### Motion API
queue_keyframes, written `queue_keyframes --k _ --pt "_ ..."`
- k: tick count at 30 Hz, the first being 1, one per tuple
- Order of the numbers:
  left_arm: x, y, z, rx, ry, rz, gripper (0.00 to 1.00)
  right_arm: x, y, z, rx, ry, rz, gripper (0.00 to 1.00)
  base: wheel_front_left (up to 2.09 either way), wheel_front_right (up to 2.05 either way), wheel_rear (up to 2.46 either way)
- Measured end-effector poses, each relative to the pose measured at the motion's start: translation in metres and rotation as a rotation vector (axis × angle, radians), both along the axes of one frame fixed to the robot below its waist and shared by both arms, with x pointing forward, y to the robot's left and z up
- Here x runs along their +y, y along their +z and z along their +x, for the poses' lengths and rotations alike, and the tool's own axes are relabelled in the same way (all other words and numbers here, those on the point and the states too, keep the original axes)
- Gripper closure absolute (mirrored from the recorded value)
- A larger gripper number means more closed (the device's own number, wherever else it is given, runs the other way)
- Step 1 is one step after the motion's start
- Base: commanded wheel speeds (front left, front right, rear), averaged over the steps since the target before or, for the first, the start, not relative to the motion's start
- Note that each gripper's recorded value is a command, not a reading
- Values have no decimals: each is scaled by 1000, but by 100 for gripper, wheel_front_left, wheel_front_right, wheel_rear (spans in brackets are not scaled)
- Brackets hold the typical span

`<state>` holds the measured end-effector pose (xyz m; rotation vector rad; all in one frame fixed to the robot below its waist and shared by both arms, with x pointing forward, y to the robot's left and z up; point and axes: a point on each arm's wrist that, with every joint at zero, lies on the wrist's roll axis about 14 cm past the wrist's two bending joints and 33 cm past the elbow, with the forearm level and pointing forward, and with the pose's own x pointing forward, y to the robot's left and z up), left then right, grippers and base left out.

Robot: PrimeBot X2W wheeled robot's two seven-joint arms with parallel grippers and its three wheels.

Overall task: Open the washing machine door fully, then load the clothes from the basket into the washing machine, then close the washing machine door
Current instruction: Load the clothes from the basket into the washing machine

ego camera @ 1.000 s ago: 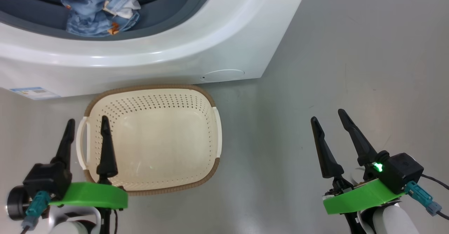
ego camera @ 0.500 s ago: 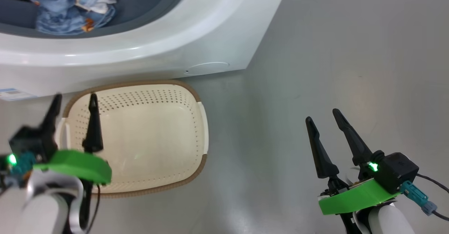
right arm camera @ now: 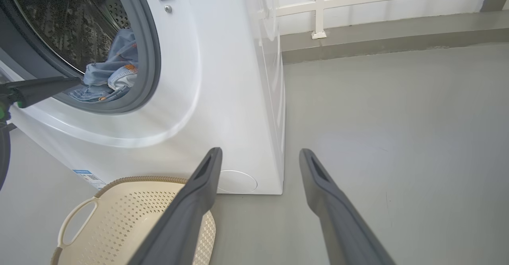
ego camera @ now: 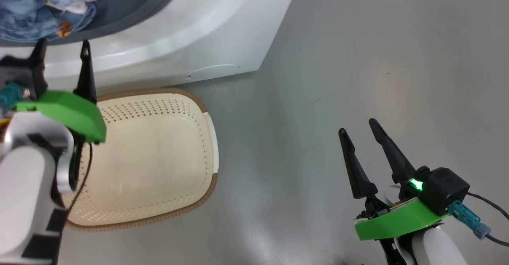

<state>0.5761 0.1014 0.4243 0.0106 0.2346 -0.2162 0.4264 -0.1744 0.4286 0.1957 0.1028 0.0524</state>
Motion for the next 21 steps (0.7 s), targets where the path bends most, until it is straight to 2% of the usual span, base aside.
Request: queue_keyframes --k 10,21 --pt "-1 -28 29 65 -14 98 0 -4 -7 -3 24 -13 -2 0 0 0 0" --pt "-2 -42 49 131 -32 155 0 -3 -13 -3 40 -11 0 0 0 0 0"
